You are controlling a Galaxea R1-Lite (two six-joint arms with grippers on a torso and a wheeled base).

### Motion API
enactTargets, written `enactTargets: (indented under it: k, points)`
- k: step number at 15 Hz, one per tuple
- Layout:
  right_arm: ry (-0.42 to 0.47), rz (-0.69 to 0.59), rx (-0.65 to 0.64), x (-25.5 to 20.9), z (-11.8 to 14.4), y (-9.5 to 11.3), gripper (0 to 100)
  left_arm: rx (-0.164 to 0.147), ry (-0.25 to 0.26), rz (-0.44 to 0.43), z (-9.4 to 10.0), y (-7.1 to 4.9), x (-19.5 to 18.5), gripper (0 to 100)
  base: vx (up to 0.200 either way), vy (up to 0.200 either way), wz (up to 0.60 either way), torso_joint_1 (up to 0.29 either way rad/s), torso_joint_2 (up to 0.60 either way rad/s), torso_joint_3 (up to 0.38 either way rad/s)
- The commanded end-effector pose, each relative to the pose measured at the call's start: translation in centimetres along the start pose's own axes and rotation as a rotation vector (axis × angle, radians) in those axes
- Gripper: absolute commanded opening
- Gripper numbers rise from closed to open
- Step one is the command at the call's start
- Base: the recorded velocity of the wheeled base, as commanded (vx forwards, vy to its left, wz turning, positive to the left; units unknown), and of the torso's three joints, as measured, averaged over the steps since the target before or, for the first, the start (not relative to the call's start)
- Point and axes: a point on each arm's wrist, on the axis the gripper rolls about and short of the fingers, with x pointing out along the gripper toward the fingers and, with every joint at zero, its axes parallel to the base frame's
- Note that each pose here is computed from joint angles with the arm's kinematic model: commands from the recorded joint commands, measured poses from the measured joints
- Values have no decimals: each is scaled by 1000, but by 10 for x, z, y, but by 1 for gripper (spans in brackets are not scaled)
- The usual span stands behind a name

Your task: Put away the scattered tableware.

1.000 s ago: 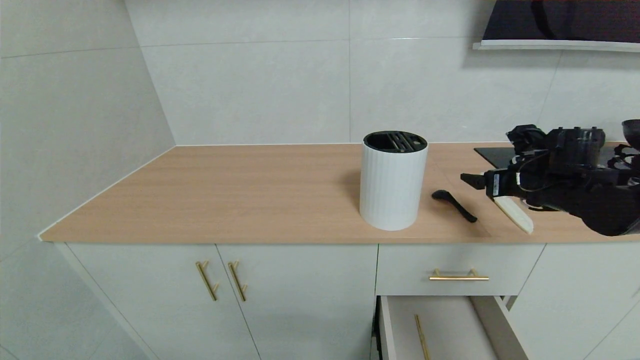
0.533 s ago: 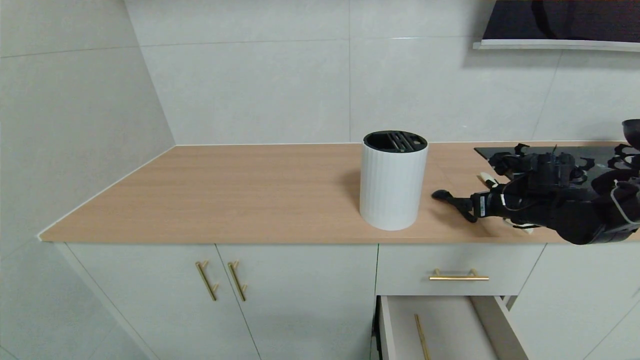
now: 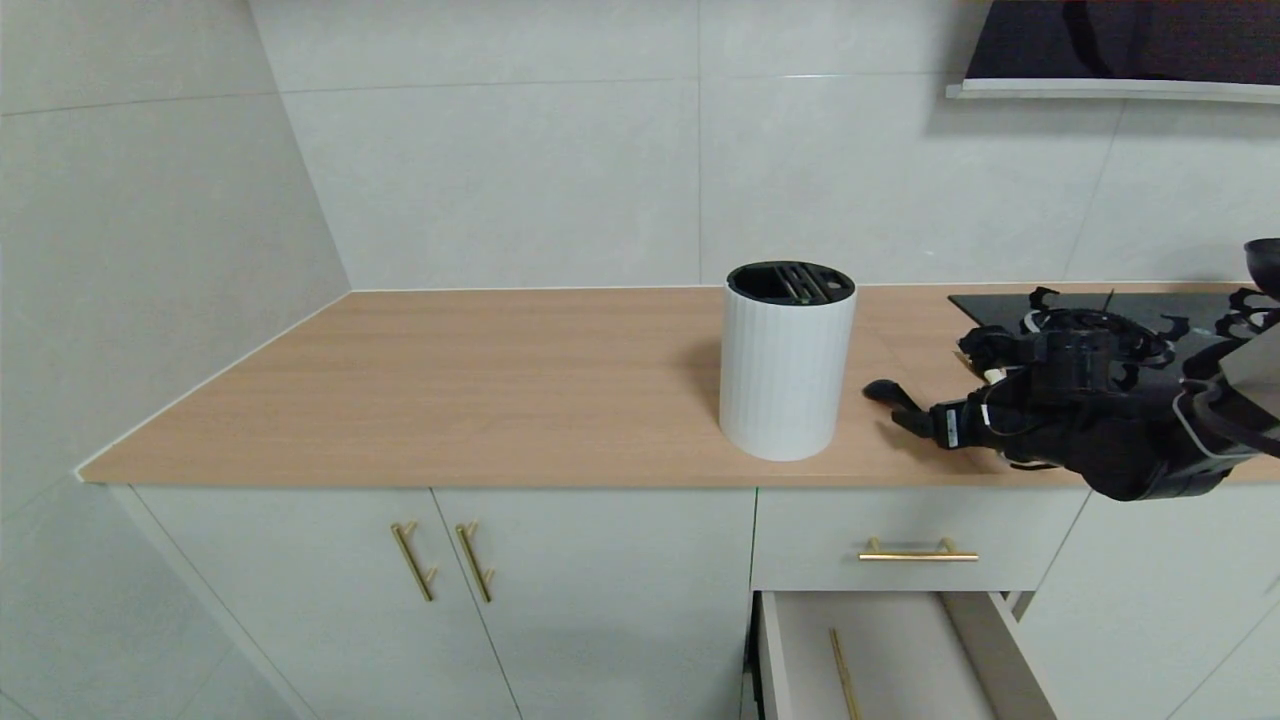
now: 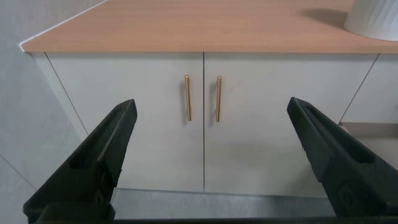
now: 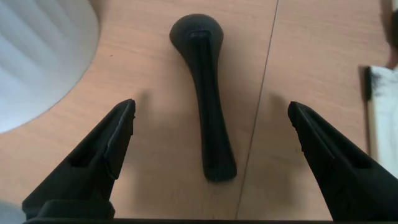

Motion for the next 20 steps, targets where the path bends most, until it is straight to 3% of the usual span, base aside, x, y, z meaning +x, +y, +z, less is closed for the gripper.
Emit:
enactTargets:
  k: [1,15,16,20]
  points:
    - [19,-5,6,8,-8,-4,100,0,1,1,0,0,0,100,0,0,0,0,0,0]
    - [23,-6,8,9,-10,-5,100,0,1,0,0,0,0,100,0,0,0,0,0,0]
    - [23,-7,8,10,-11,-5,0,0,1,1,0,0,0,100,0,0,0,0,0,0]
    - [26,-5,8,10,-11,-5,0,0,1,1,0,0,0,100,0,0,0,0,0,0]
